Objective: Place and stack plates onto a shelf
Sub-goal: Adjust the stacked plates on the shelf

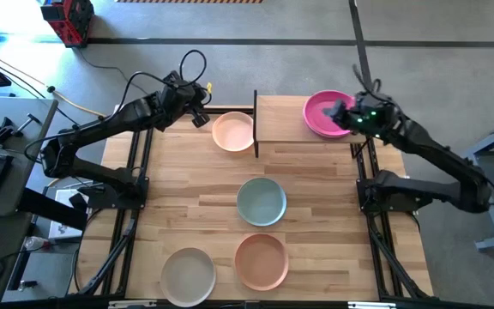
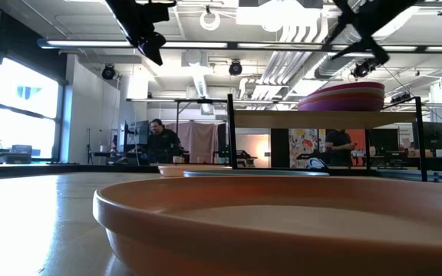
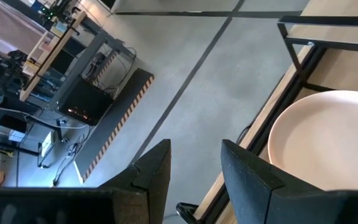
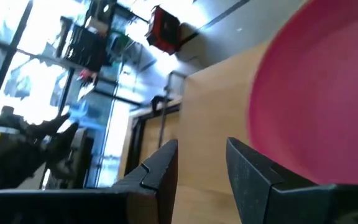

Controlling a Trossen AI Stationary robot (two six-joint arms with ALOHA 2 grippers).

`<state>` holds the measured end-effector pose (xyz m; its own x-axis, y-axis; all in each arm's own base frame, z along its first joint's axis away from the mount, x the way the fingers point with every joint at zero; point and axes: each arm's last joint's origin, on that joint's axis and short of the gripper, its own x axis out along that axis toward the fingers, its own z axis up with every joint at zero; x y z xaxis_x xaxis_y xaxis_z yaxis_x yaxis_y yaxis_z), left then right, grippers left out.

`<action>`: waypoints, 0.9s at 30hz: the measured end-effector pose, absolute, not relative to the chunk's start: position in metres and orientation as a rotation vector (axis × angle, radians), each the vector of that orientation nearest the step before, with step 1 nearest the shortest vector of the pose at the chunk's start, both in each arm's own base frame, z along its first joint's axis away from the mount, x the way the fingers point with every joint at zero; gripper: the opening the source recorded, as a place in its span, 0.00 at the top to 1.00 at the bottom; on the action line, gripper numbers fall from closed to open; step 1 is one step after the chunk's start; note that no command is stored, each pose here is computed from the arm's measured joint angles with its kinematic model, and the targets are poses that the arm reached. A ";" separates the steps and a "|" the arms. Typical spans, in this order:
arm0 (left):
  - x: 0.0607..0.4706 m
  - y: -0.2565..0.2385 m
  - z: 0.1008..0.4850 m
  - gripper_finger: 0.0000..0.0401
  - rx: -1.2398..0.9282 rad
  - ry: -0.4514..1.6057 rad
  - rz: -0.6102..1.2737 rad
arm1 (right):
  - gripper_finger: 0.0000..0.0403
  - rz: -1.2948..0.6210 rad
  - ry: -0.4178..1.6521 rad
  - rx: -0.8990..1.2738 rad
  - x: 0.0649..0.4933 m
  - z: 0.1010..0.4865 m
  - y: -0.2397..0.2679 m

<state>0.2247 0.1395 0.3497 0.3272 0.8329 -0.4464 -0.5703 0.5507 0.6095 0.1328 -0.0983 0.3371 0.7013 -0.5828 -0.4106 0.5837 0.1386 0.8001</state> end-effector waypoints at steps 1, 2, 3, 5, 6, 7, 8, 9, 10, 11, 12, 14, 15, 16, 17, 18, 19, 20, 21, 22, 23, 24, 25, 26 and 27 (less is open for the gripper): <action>0.225 0.139 0.350 0.67 0.374 0.810 0.947 | 0.71 -0.824 0.012 1.149 0.140 0.336 -0.099; 0.225 0.139 0.350 0.67 0.374 0.810 0.947 | 0.71 -0.809 0.031 1.139 0.146 0.334 -0.099; 0.225 0.139 0.350 0.67 0.374 0.810 0.947 | 0.71 -0.795 0.051 1.127 0.153 0.332 -0.100; 0.225 0.139 0.350 0.67 0.375 0.810 0.946 | 0.71 -0.773 0.080 1.109 0.164 0.328 -0.101; 0.225 0.139 0.350 0.67 0.375 0.810 0.946 | 0.71 -0.769 0.095 1.104 0.168 0.327 -0.101; 0.225 0.139 0.350 0.67 0.375 0.810 0.946 | 0.71 -0.770 0.114 1.104 0.172 0.327 -0.102; 0.225 0.139 0.350 0.67 0.377 0.811 0.945 | 0.71 -0.772 0.131 1.102 0.176 0.327 -0.103; 0.225 0.139 0.350 0.67 0.384 0.815 0.942 | 0.71 -0.776 0.152 1.091 0.179 0.329 -0.104; 0.225 0.139 0.350 0.67 0.390 0.819 0.940 | 0.71 -0.779 0.165 1.076 0.182 0.333 -0.106; 0.225 0.139 0.350 0.67 0.396 0.823 0.939 | 0.71 -0.785 0.169 1.056 0.185 0.339 -0.108; 0.225 0.139 0.350 0.67 0.399 0.825 0.942 | 0.71 -0.793 0.176 1.033 0.188 0.347 -0.110; 0.224 0.140 0.349 0.67 0.400 0.832 0.956 | 0.71 -0.833 0.239 0.982 0.193 0.359 -0.115; 0.224 0.139 0.349 0.67 0.394 0.833 0.960 | 0.71 -0.853 0.283 0.963 0.195 0.364 -0.119; 0.224 0.139 0.349 0.67 0.386 0.832 0.963 | 0.71 -0.879 0.340 0.956 0.197 0.368 -0.123; 0.224 0.139 0.349 0.67 0.377 0.828 0.967 | 0.71 -0.901 0.403 0.959 0.200 0.370 -0.126; 0.224 0.139 0.349 0.67 0.368 0.823 0.972 | 0.71 -0.919 0.466 0.968 0.203 0.371 -0.130; 0.224 0.139 0.349 0.67 0.362 0.820 0.975 | 0.71 -0.935 0.528 0.974 0.207 0.372 -0.133; 0.224 0.139 0.349 0.67 0.358 0.818 0.976 | 0.71 -0.944 0.583 0.980 0.211 0.372 -0.136; 0.224 0.139 0.349 0.67 0.359 0.818 0.976 | 0.71 -0.954 0.635 0.979 0.216 0.371 -0.139; 0.223 0.139 0.349 0.67 0.359 0.818 0.976 | 0.71 -0.954 0.675 0.981 0.220 0.371 -0.141; 0.223 0.139 0.349 0.67 0.359 0.819 0.976 | 0.71 -0.946 0.708 0.986 0.225 0.371 -0.143; 0.223 0.139 0.349 0.67 0.358 0.819 0.976 | 0.71 -0.940 0.740 0.984 0.229 0.369 -0.145; 0.223 0.140 0.349 0.67 0.358 0.820 0.977 | 0.71 -0.933 0.770 0.987 0.233 0.367 -0.148; 0.223 0.140 0.349 0.67 0.357 0.820 0.979 | 0.71 -0.927 0.791 0.995 0.237 0.365 -0.150; 0.222 0.141 0.349 0.67 0.354 0.822 0.983 | 0.71 -0.922 0.810 0.997 0.241 0.363 -0.152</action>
